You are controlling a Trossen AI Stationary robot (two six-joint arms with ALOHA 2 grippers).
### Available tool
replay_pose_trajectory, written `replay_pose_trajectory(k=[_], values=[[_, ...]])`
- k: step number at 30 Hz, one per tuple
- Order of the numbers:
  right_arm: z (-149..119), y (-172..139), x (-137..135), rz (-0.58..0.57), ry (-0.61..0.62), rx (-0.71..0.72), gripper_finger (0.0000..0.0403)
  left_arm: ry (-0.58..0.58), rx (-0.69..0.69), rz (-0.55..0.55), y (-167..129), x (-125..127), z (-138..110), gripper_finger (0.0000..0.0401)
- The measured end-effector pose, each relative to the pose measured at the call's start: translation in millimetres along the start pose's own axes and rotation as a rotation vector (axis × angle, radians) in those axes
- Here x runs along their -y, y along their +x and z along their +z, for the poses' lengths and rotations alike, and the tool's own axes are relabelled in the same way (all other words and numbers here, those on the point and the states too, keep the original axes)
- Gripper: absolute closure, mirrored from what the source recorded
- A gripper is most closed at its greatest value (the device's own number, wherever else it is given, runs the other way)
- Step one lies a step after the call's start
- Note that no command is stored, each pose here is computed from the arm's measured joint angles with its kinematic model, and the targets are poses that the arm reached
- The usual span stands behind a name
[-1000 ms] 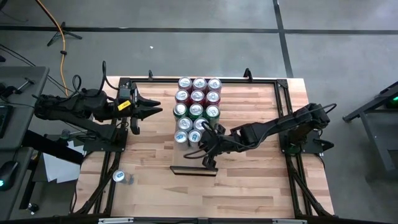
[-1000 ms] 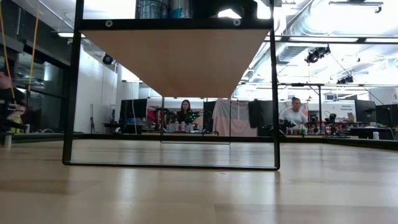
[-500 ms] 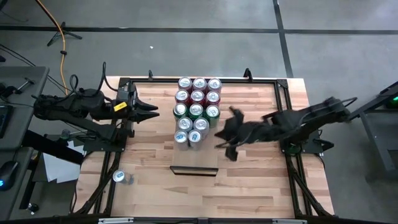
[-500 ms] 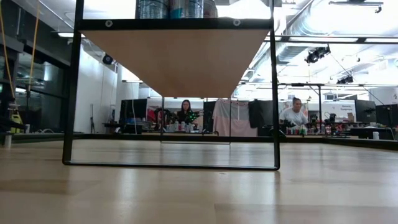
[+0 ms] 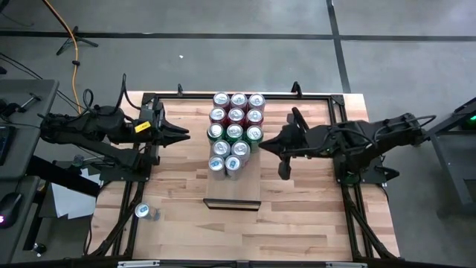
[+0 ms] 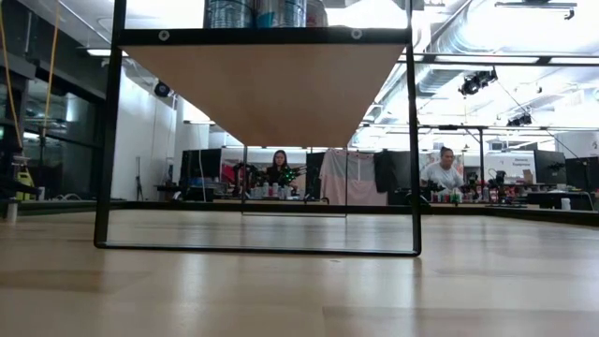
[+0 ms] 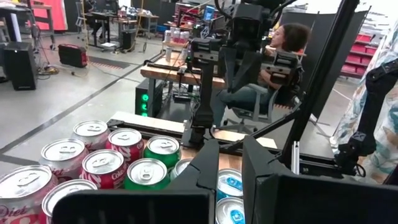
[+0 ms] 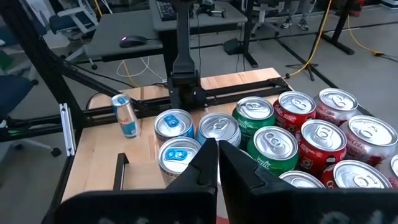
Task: Place canned beverage on shelf
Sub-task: Put the blue soda can on the shelf
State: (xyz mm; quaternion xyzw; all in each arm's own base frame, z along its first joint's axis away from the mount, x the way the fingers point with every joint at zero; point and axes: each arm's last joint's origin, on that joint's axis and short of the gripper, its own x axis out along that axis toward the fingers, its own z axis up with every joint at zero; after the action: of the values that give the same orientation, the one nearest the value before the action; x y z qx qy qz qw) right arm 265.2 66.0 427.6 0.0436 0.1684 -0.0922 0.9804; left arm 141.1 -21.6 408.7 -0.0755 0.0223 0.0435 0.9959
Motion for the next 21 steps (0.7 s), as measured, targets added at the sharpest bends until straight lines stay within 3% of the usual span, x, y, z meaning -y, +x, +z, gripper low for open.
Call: replay_pose_trajectory(k=[8, 21], values=[[0.7, 1.8, 3.7, 0.008, 0.006, -0.005, 0.0403, -0.069, -0.017, 0.015, 1.1, -1.3, -1.8, 0.0366], [0.8, 2.1, 4.4, 0.005, 0.059, -0.006, 0.0403, -0.116, -0.076, -0.044, -6.1, -0.7, 2.2, 0.0155]])
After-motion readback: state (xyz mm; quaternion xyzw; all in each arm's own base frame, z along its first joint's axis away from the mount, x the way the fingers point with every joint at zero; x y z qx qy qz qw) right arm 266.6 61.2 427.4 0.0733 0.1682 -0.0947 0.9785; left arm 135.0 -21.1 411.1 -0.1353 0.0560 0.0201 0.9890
